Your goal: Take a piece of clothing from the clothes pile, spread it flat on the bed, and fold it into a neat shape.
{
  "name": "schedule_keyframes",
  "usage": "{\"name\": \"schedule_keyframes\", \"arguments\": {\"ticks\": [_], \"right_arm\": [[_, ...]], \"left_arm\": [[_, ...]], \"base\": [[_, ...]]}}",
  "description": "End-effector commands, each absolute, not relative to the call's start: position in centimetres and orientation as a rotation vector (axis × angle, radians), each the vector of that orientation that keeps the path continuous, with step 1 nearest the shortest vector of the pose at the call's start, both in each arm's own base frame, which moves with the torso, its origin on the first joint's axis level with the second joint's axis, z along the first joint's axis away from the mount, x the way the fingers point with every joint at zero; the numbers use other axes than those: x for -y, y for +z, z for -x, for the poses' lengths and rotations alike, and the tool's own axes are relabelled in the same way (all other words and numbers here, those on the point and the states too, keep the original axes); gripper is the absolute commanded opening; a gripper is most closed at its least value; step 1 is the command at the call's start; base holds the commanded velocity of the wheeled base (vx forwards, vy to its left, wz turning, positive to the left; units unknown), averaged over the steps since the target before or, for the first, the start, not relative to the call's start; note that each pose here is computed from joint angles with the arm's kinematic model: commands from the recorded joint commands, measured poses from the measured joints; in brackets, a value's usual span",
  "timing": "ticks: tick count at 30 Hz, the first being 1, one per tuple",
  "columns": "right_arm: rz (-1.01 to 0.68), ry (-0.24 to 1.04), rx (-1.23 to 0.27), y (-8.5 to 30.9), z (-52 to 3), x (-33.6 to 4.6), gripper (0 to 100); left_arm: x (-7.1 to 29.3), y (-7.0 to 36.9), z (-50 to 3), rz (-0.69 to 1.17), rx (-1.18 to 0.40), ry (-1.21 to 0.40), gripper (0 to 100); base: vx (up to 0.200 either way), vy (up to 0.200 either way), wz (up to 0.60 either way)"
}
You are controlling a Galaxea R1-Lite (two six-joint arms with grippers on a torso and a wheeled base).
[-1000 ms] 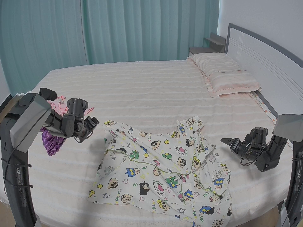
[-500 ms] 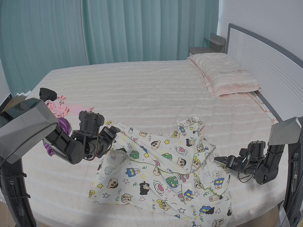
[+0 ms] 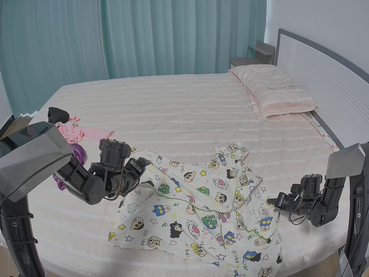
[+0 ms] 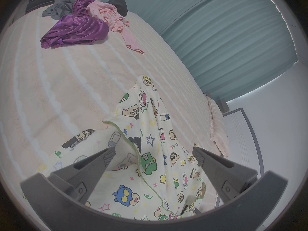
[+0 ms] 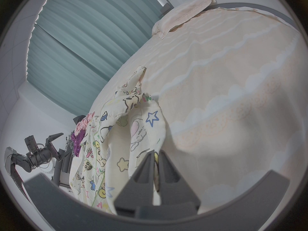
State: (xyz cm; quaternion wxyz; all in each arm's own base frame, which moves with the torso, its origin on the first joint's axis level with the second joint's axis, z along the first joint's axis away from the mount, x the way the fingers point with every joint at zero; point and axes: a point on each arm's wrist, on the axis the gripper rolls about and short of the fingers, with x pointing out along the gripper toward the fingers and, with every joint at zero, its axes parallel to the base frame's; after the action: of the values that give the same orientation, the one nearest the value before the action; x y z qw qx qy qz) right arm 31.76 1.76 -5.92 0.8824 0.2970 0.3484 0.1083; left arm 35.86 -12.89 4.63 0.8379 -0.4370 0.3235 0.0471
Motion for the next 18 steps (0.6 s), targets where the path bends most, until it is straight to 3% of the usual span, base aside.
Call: {"name": "schedule_keyframes", "arguments": {"ticks": [1,6,18], "right_arm": [[-0.62,0.217,-0.698,-5.6,-32.0,-1.4,0],[-0.603,0.148,-0.595,-4.8,-32.2,0.3,0],[-0.585,0.028,-0.515,-4.8,-33.3,4.7,0]], "left_arm": [[12.9,4.5,-35.8,0.921,-0.686,0.104,100],[12.7,4.4,-35.6,0.91,-0.679,0.124,100],[12.7,4.4,-35.5,0.89,-0.664,0.142,100]], "base": [[0.0,0.0,0.0],[0.0,0.0,0.0],[0.0,0.0,0.0]]}}
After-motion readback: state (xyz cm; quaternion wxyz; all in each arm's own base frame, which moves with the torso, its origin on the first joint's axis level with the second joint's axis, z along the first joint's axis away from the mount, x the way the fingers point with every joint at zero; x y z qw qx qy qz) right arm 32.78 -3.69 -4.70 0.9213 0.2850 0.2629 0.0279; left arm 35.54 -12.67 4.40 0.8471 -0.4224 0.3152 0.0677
